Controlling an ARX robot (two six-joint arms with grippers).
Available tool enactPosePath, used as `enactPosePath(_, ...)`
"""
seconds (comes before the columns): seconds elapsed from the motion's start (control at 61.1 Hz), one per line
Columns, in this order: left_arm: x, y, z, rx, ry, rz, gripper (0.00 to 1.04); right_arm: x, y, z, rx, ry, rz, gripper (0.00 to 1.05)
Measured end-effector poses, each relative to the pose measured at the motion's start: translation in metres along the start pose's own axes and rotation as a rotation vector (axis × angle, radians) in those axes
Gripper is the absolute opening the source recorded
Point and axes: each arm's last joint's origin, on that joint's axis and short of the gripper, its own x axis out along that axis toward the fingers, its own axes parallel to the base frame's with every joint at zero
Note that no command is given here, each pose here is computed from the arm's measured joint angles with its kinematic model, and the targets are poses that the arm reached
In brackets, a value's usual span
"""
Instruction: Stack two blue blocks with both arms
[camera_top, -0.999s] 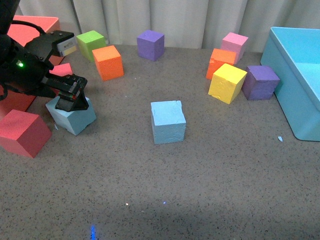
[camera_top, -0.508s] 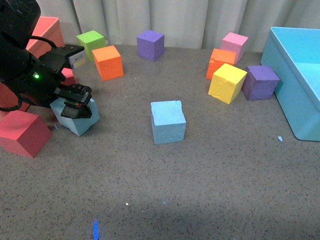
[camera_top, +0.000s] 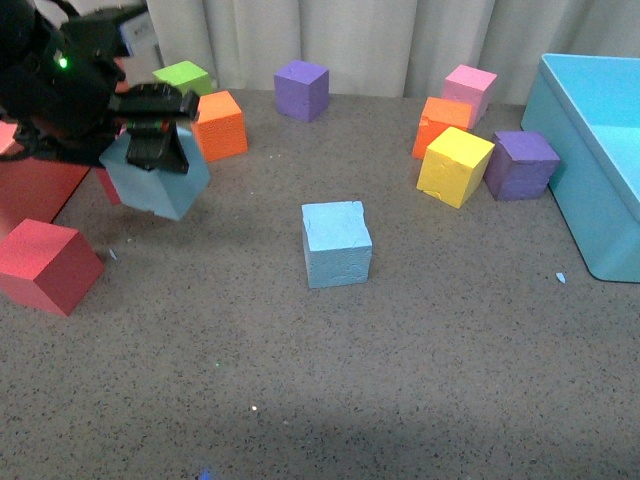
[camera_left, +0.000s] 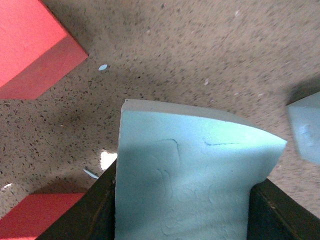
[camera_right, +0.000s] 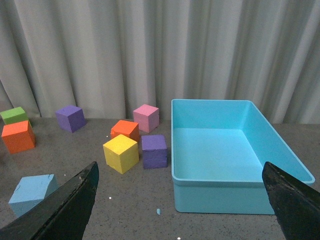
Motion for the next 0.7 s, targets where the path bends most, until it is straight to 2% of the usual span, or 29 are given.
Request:
enactPosePath(0.295, -0.021, -0.057, 0.006, -0.208, -0.023, 0.044, 0.5, 0.0, 0.0, 0.0, 0.0, 0.0, 0.0, 0.95)
enactPosePath(0.508, -0.022, -0.112, 0.012, -0.262, -0.031, 0.039, 0.49, 0.0, 0.0, 0.0, 0.0, 0.0, 0.0, 0.95)
enactPosePath(0.704, -0.009, -0.145, 0.014, -0.286, -0.017, 0.067, 0.48, 0.0, 0.0, 0.0, 0.0, 0.0, 0.0, 0.95)
